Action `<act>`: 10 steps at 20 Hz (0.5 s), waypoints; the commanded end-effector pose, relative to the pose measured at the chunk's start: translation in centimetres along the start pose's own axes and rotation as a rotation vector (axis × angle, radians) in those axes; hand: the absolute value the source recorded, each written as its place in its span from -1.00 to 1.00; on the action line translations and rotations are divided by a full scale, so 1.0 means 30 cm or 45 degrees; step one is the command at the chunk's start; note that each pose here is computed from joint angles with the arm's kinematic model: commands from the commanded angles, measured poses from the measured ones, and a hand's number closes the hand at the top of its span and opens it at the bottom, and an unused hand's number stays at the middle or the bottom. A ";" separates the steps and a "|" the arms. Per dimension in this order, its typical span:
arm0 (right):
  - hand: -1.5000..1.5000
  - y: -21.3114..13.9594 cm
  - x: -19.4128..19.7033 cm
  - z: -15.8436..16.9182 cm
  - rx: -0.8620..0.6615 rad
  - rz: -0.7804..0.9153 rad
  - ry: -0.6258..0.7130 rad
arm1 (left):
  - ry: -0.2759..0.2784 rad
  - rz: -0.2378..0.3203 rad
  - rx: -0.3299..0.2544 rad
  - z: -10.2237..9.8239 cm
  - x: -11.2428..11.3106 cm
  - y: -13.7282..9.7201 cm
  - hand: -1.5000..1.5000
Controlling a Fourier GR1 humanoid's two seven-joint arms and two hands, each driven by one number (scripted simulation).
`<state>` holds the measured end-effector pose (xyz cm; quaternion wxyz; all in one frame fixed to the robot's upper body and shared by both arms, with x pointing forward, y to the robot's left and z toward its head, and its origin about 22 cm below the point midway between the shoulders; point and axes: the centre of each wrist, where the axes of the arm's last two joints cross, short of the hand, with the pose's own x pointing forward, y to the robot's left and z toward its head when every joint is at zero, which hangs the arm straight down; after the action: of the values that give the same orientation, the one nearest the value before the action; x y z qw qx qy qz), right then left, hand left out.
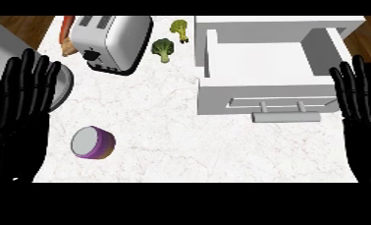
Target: Pick up the can, place it into the drawer and close the drawer
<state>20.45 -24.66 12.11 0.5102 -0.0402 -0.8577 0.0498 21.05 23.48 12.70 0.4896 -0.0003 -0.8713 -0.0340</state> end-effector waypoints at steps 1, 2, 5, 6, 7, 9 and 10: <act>-1.00 0.010 0.006 -0.022 -0.001 -0.013 0.001 | 0.019 0.058 -0.093 -0.003 -0.027 0.014 -1.00; -1.00 0.017 -0.011 0.038 0.011 -0.028 -0.007 | -0.019 0.073 -0.163 0.006 0.029 0.084 -1.00; -1.00 0.012 0.012 -0.031 0.010 -0.068 0.004 | -0.019 0.197 -0.374 0.088 0.030 0.168 -1.00; -1.00 0.031 0.024 0.036 0.054 -0.092 -0.001 | -0.030 0.242 -0.435 0.091 0.028 0.176 -1.00; -1.00 -0.024 -0.077 0.043 -0.237 -0.018 0.317 | 0.439 0.037 -0.352 0.151 -0.056 0.169 -1.00; -1.00 -0.062 -0.042 0.055 -0.278 -0.013 0.344 | 0.478 0.042 -0.398 0.185 -0.012 0.232 -1.00; -1.00 -0.053 -0.025 0.075 -0.264 -0.003 0.381 | 0.459 0.023 -0.372 0.172 0.010 0.280 -1.00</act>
<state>19.81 -25.54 11.03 0.5799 -0.0680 -0.8117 -0.0105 18.27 29.30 10.65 0.5820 -0.0812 -0.7983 -0.1318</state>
